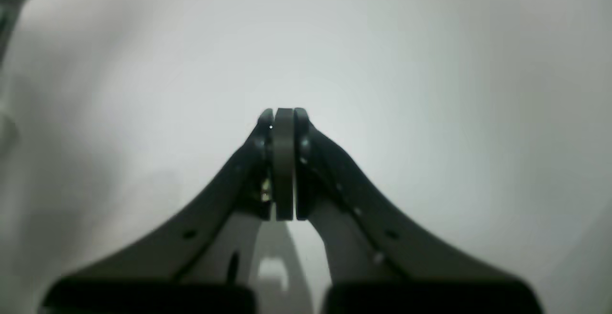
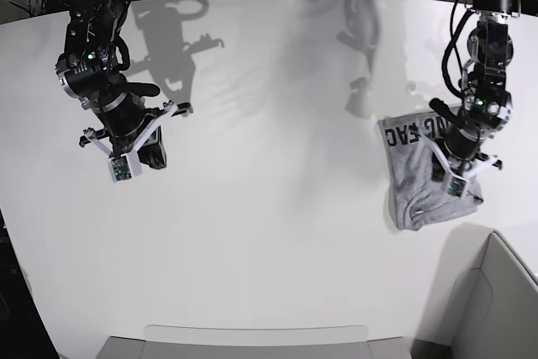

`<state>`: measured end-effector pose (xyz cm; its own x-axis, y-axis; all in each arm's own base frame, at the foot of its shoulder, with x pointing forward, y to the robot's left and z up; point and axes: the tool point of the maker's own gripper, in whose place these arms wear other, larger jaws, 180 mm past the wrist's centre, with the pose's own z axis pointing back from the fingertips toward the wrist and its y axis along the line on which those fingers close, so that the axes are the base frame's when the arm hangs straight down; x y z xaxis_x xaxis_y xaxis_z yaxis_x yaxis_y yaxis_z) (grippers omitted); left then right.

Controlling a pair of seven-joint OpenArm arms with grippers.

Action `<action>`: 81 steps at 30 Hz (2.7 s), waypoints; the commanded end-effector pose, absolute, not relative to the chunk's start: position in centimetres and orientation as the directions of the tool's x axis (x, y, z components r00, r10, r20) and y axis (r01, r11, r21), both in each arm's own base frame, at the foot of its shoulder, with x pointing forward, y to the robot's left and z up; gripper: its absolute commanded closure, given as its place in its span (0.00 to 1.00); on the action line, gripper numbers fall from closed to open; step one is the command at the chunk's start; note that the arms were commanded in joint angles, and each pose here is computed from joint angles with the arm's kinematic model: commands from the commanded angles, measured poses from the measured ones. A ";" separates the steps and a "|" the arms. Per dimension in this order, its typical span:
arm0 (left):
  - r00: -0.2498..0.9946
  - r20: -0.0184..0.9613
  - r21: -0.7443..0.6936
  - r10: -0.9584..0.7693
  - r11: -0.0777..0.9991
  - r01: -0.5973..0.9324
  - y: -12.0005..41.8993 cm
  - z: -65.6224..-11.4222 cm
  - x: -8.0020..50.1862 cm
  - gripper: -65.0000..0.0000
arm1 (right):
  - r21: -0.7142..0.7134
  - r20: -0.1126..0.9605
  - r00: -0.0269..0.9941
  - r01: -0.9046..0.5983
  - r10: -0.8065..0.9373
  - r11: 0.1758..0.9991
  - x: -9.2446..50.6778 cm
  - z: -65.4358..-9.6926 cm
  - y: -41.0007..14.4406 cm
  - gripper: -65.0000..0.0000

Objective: Fold the T-shirt properly

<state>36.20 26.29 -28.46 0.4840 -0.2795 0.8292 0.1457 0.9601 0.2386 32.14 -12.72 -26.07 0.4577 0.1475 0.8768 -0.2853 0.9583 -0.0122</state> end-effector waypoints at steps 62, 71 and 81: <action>0.986 0.130 0.034 0.107 0.993 -0.112 26.6 -43.9 -4.0 1.00 | 0.201 -0.040 0.943 -0.316 0.330 0.927 -12.9 -53.2 -21.4 1.00; 0.982 -0.061 -0.022 0.177 0.984 -0.179 24.8 -51.0 -10.6 1.00 | 0.155 -0.128 0.925 -0.337 0.357 0.929 -14.5 -57.3 -24.8 1.00; 0.950 -0.136 0.032 0.281 0.960 -0.279 26.3 -57.0 -11.8 1.00 | -0.090 -0.053 0.914 -0.406 0.403 0.909 -8.7 -61.1 -30.6 1.00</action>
